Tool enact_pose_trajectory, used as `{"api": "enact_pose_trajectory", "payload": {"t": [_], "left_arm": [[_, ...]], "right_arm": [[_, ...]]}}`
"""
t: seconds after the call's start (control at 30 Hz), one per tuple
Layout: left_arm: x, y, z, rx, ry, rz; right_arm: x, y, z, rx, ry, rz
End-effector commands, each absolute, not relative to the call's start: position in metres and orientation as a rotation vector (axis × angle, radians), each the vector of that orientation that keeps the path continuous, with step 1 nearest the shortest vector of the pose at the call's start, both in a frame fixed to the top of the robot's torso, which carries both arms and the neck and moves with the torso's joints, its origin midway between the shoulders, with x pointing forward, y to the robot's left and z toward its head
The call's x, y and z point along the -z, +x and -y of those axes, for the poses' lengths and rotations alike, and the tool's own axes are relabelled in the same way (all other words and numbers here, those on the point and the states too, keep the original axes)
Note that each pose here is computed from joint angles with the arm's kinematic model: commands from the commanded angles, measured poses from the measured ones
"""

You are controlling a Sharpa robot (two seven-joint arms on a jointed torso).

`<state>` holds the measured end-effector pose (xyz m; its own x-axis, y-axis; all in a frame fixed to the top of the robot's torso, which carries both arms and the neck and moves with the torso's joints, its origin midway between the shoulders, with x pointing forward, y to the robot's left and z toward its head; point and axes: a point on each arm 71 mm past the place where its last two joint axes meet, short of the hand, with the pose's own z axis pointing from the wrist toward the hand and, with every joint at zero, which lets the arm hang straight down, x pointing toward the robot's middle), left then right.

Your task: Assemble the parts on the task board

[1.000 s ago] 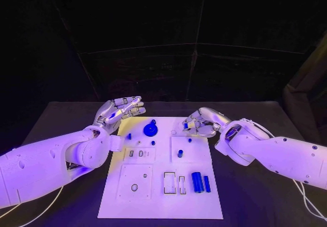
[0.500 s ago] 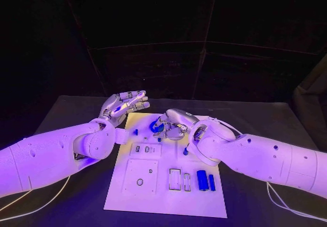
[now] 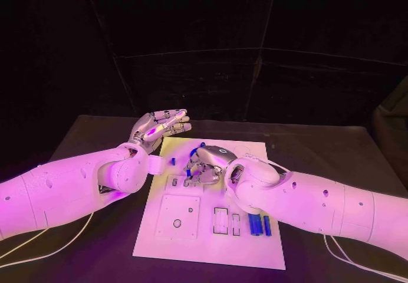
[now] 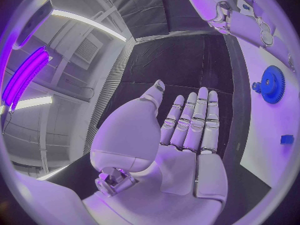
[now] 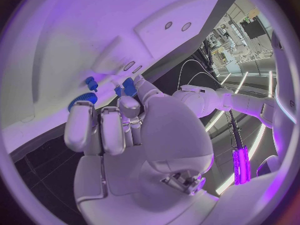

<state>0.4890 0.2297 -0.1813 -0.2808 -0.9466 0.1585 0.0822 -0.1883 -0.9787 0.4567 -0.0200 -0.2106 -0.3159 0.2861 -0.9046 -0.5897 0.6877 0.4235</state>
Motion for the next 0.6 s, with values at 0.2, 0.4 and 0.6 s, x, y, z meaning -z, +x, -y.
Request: {"api": "enact_pose_trajectory", "payload": {"t": [0.2,0.4,0.6], "left_arm": [[0.1794,0.4896,-0.2284,1.611,-1.106,-1.23],[0.1796,0.4899,-0.2279,1.612,-1.106,-1.23],[0.1797,0.4902,-0.2277,1.612,-1.106,-1.231]], "right_arm": [[0.2144,0.4556,0.0192,-0.837,-0.308,-1.682],[0.2178,0.4545,0.0202,-0.83,-0.327,-1.696],[0.2214,0.4527,0.0199,-0.822,-0.347,-1.717]]}}
